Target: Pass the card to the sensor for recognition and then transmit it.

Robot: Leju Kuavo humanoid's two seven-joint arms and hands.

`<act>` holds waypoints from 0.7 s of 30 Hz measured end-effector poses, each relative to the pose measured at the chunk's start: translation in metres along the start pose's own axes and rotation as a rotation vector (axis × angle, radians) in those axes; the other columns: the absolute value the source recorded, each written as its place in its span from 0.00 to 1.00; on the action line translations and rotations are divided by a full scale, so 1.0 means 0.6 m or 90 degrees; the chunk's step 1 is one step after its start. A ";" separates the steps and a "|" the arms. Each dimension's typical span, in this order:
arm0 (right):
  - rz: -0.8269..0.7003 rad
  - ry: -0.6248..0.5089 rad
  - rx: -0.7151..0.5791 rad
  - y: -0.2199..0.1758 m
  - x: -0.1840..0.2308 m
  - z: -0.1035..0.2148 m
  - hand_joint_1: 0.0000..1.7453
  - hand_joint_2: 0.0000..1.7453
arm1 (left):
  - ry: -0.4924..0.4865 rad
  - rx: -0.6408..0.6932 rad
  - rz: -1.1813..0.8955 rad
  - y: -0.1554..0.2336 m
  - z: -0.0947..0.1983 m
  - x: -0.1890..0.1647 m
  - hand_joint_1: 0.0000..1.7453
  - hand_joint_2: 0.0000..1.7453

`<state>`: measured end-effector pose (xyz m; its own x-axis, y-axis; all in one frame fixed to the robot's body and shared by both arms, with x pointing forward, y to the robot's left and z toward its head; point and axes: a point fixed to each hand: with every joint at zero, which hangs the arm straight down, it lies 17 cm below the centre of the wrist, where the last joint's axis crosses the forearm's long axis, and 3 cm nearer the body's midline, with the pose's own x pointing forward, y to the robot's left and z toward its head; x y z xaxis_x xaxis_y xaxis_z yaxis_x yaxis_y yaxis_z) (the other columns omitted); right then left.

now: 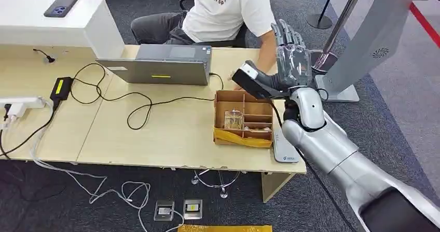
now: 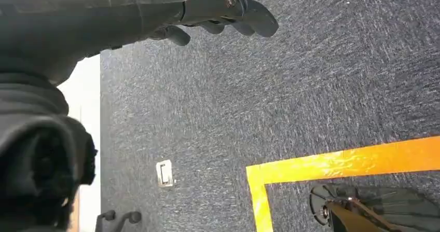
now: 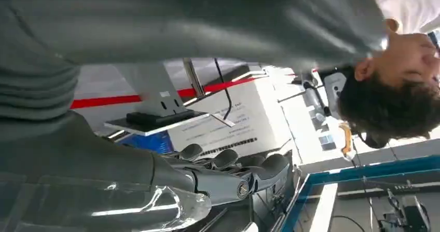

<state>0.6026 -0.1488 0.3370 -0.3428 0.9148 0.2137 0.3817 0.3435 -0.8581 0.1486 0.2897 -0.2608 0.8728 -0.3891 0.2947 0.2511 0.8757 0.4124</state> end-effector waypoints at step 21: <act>-0.130 -0.120 0.118 0.087 0.116 0.209 0.00 1.00 | 0.005 0.003 0.012 -0.004 0.004 -0.019 0.00 0.00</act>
<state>0.4909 -0.0937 0.2485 -0.5550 0.7699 0.3150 0.1324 0.4556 -0.8803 0.1370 0.2912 -0.2628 0.8808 -0.3699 0.2956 0.2326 0.8817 0.4104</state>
